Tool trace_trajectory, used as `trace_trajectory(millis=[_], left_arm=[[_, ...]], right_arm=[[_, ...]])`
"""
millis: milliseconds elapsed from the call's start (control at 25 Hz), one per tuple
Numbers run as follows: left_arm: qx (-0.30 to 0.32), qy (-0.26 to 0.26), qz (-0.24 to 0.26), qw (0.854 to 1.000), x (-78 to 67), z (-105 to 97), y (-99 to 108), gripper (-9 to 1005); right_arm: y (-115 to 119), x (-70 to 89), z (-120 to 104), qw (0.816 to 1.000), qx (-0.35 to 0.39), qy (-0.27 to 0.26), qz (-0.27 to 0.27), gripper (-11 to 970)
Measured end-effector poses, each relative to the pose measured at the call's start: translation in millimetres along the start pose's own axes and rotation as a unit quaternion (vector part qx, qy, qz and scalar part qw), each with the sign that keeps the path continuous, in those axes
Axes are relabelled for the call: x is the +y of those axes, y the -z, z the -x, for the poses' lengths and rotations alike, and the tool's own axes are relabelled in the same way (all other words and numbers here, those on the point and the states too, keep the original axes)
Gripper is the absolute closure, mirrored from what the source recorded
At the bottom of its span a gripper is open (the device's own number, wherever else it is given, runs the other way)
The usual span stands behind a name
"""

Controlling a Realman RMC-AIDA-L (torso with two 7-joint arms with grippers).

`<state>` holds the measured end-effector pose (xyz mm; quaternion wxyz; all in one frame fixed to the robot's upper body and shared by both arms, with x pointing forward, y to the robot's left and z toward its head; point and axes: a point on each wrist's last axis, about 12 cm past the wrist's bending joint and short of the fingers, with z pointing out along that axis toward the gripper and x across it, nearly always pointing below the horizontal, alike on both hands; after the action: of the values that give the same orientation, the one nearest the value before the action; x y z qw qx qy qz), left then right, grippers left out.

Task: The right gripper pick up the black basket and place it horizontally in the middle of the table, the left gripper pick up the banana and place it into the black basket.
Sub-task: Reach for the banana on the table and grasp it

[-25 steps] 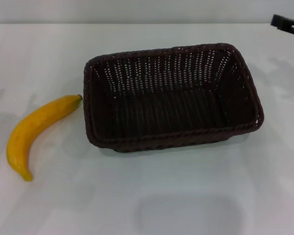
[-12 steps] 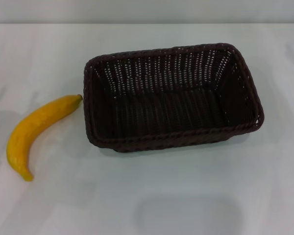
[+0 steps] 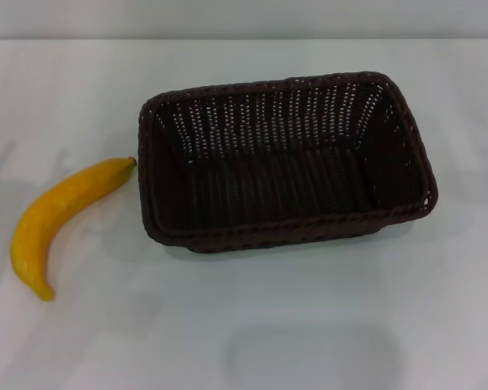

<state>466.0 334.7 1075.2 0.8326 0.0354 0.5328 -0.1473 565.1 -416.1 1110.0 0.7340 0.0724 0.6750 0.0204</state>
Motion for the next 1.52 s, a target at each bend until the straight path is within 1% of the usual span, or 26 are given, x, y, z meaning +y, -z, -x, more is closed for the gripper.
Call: trace_trajectory(millis=[40,160,320,560,800,880,1040,1200,1400,1520], left_arm=[[0.000,0.000,-0.001,1.000,-0.4,0,0,129],[0.001,0.001,-0.007,1.000,-2.9,-1,-2,129],[0.007,0.001,-0.012,1.000,-5.0,-4,-4,129],[0.037,0.005,-0.019,0.999,-8.9,-10,-11,129],[0.090,0.000,-0.016,0.996,-12.4,-12,-21,129],[0.112,-0.003,-0.014,0.994,-12.6,-8,-26,129],[0.168,-0.009,-0.010,0.986,-15.7,5,-43,129],[0.214,-0.012,0.005,0.977,-20.4,19,-54,129],[0.250,-0.010,0.029,0.968,-28.7,37,-61,129],[0.266,0.017,0.036,0.963,-33.1,47,-60,129]], right_arm=[[5,-3.9,-3,1.000,-0.011,0.003,-0.012,209],[15,-7.6,-12,0.999,-0.035,0.014,-0.027,210],[25,-4.0,-22,0.999,-0.044,0.014,-0.014,213],[31,-0.8,-31,0.999,-0.036,0.009,-0.004,215],[35,-1.7,-36,1.000,-0.029,0.003,-0.006,216],[36,-1.8,-37,1.000,-0.026,0.001,-0.007,216],[36,-0.4,-39,1.000,-0.022,0.001,-0.003,215],[36,2.1,-40,1.000,-0.019,-0.004,0.003,215],[34,2.4,-38,1.000,-0.022,-0.009,0.008,216],[32,3.8,-35,1.000,-0.026,-0.011,0.011,216]])
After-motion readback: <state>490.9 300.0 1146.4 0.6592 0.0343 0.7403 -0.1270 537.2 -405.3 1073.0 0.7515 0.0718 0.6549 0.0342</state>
